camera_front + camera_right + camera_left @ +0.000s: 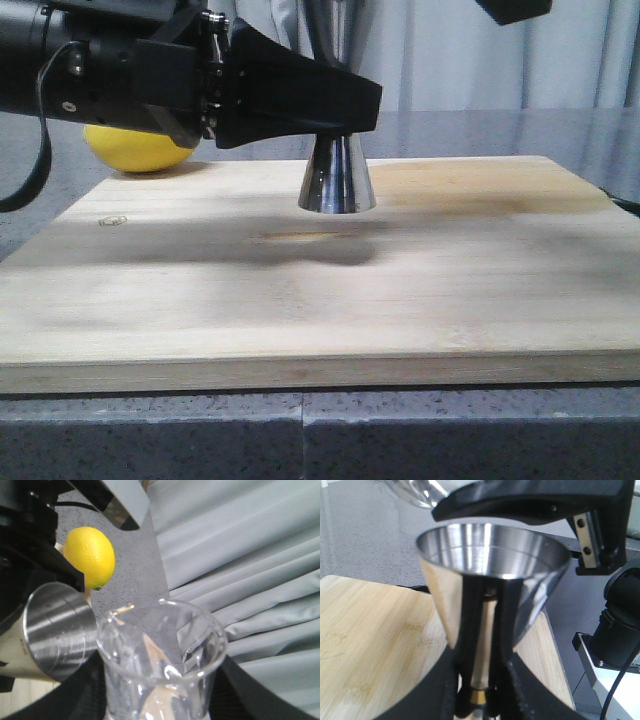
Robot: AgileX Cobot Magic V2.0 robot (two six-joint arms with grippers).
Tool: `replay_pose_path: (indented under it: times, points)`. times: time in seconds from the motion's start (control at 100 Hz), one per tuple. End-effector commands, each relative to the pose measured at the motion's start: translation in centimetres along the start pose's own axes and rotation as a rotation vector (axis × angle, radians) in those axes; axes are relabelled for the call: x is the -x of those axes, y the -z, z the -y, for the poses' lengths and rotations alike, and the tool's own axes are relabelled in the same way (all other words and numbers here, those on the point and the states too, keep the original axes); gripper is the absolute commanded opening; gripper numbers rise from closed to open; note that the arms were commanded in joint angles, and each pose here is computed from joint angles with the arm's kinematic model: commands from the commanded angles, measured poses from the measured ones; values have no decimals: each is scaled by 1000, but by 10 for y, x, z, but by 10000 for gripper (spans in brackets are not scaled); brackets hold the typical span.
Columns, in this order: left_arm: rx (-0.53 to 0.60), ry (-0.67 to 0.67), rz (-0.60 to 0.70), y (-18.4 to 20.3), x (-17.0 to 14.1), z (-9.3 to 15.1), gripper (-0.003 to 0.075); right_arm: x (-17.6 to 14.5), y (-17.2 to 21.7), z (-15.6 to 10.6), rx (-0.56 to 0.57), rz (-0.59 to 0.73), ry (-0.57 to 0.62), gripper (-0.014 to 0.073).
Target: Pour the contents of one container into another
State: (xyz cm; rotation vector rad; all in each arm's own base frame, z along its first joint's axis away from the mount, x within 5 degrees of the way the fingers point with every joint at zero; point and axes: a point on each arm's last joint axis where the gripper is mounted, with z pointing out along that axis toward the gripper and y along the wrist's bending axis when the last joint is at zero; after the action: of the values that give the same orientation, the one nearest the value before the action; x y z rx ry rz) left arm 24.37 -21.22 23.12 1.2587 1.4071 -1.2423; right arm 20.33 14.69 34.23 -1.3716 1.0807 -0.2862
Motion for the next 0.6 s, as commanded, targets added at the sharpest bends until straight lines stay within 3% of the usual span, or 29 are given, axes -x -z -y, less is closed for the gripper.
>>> replay_pose_path:
  times: [0.0,0.59]
  points:
    - [-43,-45,100,4,27,8,-19,13,5,14,-46,73,29,195]
    - [-61,-47,86,4,26,10,-19,12,5,13,-37,62,86,195]
